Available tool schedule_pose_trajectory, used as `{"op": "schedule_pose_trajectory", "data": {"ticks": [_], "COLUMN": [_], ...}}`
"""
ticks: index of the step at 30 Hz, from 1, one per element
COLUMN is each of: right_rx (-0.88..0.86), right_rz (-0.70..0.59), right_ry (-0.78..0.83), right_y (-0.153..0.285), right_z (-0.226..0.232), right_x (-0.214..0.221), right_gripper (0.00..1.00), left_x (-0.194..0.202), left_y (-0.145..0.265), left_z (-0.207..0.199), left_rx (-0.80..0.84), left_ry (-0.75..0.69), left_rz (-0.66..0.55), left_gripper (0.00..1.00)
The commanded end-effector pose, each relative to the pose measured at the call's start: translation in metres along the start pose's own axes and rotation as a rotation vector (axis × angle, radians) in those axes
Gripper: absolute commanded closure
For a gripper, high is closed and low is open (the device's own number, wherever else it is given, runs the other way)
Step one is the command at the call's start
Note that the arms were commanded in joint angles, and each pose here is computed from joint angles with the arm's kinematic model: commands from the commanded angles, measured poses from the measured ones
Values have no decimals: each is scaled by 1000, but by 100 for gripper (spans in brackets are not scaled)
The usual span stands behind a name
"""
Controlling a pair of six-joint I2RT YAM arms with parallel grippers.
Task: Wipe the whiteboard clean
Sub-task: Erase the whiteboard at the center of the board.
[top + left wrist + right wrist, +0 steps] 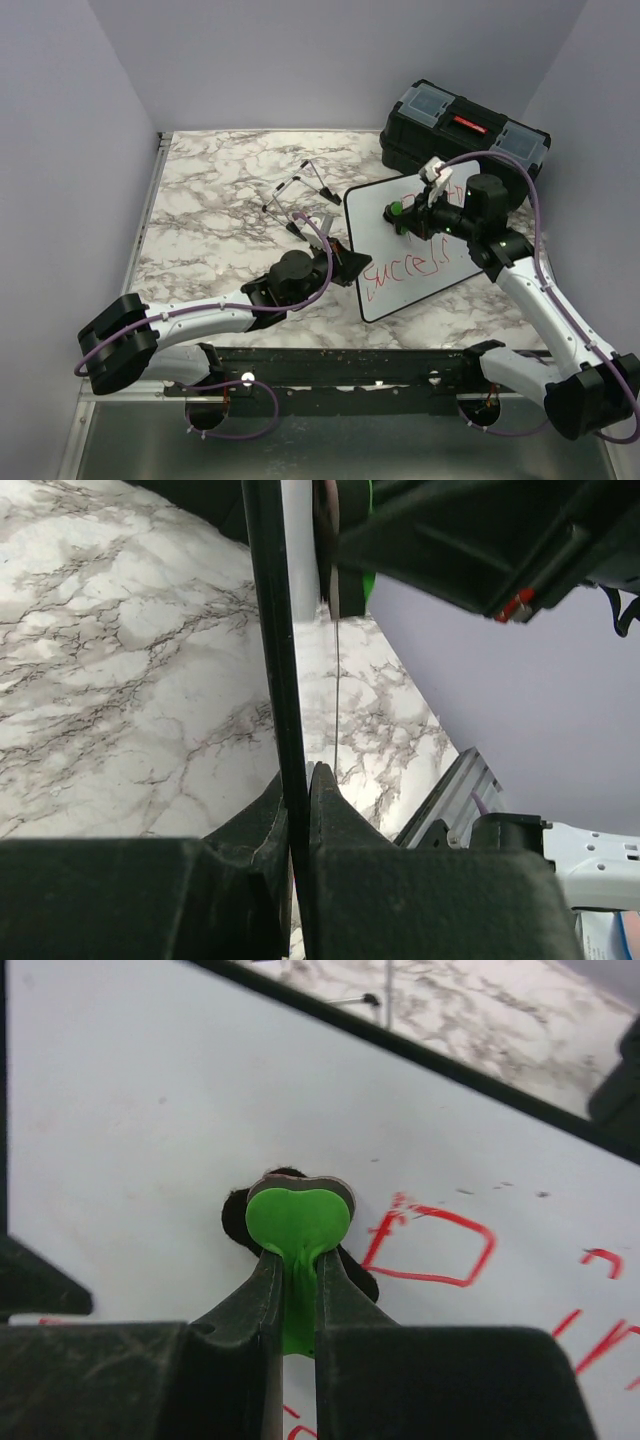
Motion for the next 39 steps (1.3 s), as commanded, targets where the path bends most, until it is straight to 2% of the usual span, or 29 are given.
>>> {"op": "schedule_pose_trajectory", "data": {"ticks": [1, 3, 7, 9, 13, 17, 20, 24, 28, 30, 33, 36, 39], "right_rx": [290, 211, -219, -319, -249, -35, 37, -132, -323, -334, -161, 112, 204], "right_rz": [-139, -114, 64, 110, 143, 48, -42, -39, 74, 108, 128, 49, -17], "right_ry": [-84, -76, 31, 83, 124, 78, 37, 46, 108, 134, 122, 58, 12], "right_y": [-5, -9, -9, -6, -2, -5, -10, -17, -14, -10, -6, -2, -2], "right_z": [-28, -23, 8, 19, 15, 1, -4, 6, 21, 22, 11, -9, -18], "right_x": [-15, -11, 24, 42, 50, 23, -3, -10, 18, 29, 33, 18, 4], "right_gripper": [99, 99, 100, 99, 99, 99, 99, 99, 99, 99, 99, 99, 99], "left_x": [1, 0, -1, -2, -2, -2, -1, -1, -1, 0, -2, -1, 0], "left_y": [6, 6, 7, 6, 5, 3, 2, 2, 2, 2, 1, 2, 3], "left_z": [-5, -5, -6, -7, -8, -9, -9, -10, -9, -9, -11, -10, -9], "left_rx": [65, 67, 70, 72, 81, 86, 91, 94, 96, 97, 100, 99, 96], "left_ry": [-87, -87, -89, -91, -85, -82, -80, -79, -79, -79, -83, -85, -84], "left_rz": [9, 8, 4, 1, -2, 0, 4, 6, 3, 5, 3, 7, 6], "left_gripper": [100, 100, 100, 100, 100, 100, 100, 100, 100, 100, 100, 100, 100]}}
Point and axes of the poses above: each gripper's point midway between its finger pads, its own y axis back along the fingers, its own z axis along the line the jaws close on, x = y × z, the point moved 9 cm from there along y, back along the fingers, and after that the axes turned 11 degrees about -y, right-handed, at the moved point
